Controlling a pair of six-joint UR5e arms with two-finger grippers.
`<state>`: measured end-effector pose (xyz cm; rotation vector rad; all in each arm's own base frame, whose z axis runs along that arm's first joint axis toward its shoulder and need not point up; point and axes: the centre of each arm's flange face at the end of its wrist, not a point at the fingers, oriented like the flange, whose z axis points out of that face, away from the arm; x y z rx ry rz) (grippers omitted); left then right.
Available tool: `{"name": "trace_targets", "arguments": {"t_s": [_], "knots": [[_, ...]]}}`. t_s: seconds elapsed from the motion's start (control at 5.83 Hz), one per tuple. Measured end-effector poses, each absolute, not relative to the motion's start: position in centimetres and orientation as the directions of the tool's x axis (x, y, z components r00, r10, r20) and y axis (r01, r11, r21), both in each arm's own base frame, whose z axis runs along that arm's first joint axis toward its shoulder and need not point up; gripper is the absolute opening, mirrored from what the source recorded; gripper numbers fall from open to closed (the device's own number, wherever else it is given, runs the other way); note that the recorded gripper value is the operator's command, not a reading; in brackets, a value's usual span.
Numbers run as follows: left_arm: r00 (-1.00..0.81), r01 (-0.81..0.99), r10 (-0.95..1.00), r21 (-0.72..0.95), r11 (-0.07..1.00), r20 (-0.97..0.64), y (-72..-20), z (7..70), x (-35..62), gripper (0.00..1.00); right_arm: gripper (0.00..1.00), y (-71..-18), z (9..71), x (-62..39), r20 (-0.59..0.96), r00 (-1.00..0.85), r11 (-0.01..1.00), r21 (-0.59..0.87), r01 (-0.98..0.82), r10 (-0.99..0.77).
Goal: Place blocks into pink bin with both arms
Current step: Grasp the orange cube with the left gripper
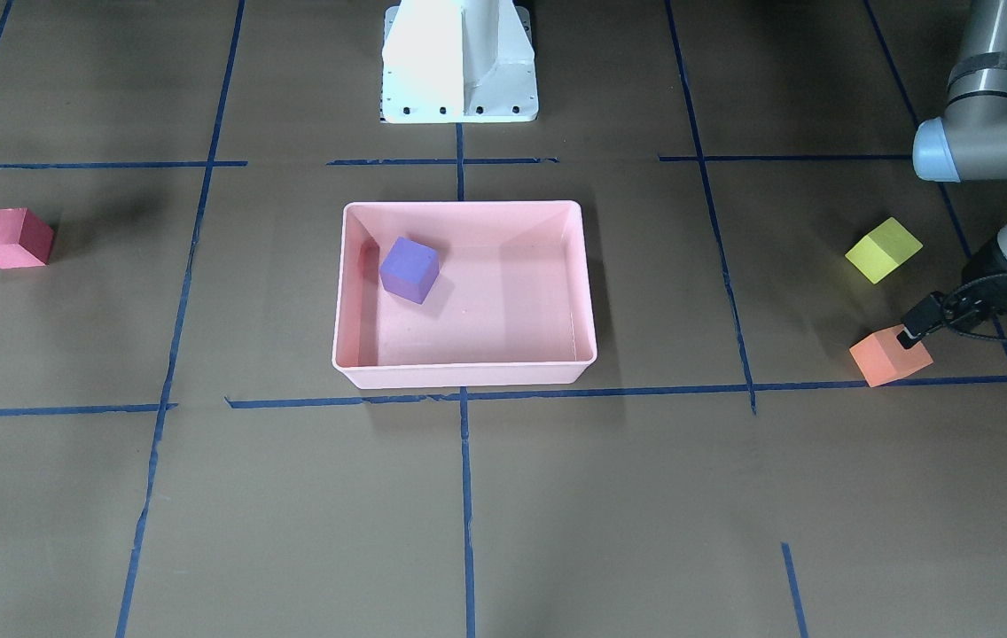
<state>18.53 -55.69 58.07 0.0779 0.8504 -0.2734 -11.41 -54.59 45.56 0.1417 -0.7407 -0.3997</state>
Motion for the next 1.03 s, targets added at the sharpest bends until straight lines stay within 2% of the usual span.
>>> {"name": "trace_targets", "arguments": {"t_s": [0.69, 0.86, 1.03], "knots": [[0.649, 0.207, -0.187, -0.066, 0.976, -0.737, -55.9, 59.5, 23.4, 0.98, 1.00, -54.0, 46.7, -11.1, 0.622, 0.678, 0.919, 0.248, 0.306, -0.393], [0.656, 0.199, -0.189, -0.075, 0.977, -0.731, -55.7, 60.3, 23.8, 0.54, 1.00, -53.9, 47.0, -11.0, 0.621, 0.680, 0.920, 0.243, 0.306, -0.390], [0.658, 0.196, -0.188, -0.076, 0.978, -0.729, -55.7, 60.5, 23.9, 0.31, 1.00, -53.8, 47.0, -11.0, 0.620, 0.680, 0.920, 0.244, 0.306, -0.391]]}}
